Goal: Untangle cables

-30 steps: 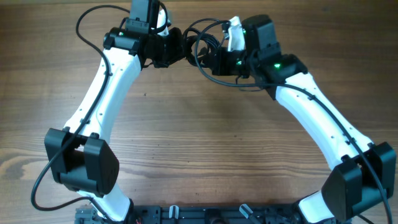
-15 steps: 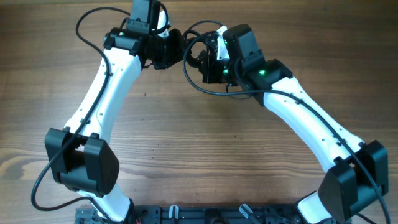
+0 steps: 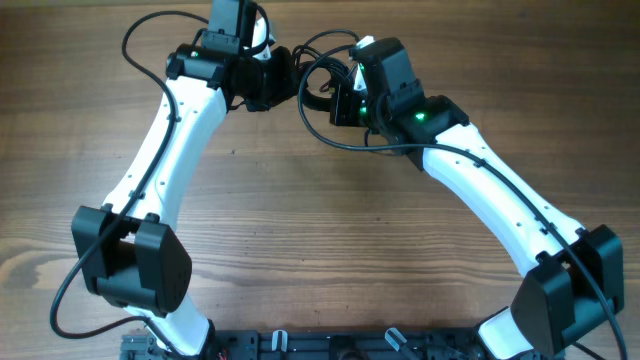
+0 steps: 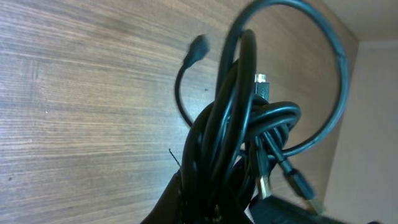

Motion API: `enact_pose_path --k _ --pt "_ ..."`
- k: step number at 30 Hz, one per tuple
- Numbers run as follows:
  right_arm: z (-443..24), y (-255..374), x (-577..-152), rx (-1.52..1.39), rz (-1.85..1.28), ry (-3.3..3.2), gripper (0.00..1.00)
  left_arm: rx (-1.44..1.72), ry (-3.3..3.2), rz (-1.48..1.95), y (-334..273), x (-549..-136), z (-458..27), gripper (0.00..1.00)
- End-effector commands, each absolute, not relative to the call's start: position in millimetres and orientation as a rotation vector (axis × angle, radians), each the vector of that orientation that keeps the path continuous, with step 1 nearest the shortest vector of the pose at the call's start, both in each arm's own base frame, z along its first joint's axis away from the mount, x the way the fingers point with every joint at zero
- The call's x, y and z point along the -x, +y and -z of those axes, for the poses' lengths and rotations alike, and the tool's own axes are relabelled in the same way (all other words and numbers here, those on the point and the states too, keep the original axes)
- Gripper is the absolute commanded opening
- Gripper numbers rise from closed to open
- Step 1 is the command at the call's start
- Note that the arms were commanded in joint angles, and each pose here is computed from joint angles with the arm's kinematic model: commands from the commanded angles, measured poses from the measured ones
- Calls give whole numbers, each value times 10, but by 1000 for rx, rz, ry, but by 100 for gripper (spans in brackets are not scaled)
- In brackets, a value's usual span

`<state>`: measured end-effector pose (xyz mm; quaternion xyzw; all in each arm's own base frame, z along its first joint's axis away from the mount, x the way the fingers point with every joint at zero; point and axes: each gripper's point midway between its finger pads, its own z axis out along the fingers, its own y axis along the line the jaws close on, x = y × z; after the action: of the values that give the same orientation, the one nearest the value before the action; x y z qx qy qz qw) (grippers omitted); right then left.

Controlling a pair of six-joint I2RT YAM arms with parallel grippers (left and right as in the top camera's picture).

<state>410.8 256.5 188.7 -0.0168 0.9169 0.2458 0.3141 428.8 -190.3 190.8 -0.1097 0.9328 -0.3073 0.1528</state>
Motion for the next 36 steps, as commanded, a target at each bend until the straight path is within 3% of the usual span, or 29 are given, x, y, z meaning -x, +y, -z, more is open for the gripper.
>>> enact_pose_path --k 1,9,15,23,30,36 --pt "-1818 2522 -4243 -1 -595 2397 4 130 2675 1027 -2219 -4107 -2071 4" --pt "-1522 2481 -4321 -52 -538 2447 4 46 2686 1152 -2465 -3943 -2144 4" --pt "-1599 2440 -4411 -83 -591 2416 4 63 2680 1150 -2411 -3978 -2146 4" --pt "-2316 2456 -4262 13 -932 2307 5 64 2656 1037 -2260 -4107 -2097 4" --pt "-2698 2238 -4114 28 -937 2249 16 -398 2518 896 -2259 -4156 -2113 4" --pt "-2723 2196 -4123 50 -923 2237 32 -922 2307 720 -2253 -4112 -2085 4"
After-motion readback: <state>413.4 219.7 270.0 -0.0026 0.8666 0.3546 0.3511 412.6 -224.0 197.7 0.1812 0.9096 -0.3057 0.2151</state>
